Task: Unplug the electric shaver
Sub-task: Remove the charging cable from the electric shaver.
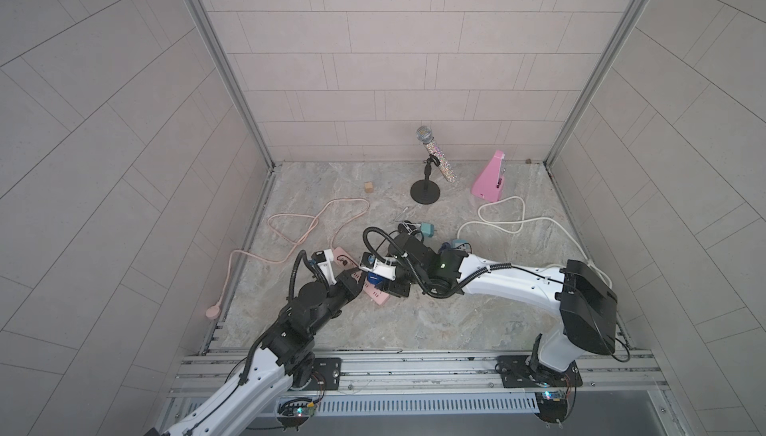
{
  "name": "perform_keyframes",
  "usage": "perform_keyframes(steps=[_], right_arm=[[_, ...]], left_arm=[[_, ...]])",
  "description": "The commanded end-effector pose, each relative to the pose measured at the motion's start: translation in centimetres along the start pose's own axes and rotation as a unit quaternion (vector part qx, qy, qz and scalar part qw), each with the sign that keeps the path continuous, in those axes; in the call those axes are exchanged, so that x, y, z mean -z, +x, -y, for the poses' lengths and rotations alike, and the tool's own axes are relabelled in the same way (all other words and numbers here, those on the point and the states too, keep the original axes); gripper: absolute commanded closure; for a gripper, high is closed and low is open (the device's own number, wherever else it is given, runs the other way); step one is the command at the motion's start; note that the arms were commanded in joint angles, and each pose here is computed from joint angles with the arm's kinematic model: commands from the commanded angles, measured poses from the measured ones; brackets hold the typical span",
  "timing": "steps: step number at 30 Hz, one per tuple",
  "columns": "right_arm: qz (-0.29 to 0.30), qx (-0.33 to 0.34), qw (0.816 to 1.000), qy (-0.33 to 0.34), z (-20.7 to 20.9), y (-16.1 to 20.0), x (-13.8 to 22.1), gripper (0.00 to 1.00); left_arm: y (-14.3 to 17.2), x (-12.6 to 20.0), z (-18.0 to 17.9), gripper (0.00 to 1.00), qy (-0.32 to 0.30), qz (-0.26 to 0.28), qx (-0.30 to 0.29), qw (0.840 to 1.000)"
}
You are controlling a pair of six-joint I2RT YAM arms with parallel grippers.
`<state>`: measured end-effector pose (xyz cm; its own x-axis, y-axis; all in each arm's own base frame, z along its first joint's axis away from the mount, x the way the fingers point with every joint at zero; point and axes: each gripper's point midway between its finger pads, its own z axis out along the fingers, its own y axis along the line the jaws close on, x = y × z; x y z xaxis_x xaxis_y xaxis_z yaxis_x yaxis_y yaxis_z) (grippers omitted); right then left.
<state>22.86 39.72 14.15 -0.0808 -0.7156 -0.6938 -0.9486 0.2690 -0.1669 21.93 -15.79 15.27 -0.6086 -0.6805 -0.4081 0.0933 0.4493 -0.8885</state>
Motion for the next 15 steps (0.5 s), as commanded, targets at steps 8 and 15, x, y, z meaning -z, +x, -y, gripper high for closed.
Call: perform_keyframes(steps=[8, 15], right_arm=[[0.005, -0.012, 1.0, 0.025, 0.1, 1.5, 1.2, 0.59], [0.014, -0.018, 1.0, 0.018, -0.8, 2.4, 1.3, 0.59]], left_arm=[[-2.0, 0.7, 0.7, 1.0, 0.019, 0.055, 0.017, 0.998], [-2.5, 0.8, 0.5, 1.0, 0.028, 0.073, 0.03, 0.996]])
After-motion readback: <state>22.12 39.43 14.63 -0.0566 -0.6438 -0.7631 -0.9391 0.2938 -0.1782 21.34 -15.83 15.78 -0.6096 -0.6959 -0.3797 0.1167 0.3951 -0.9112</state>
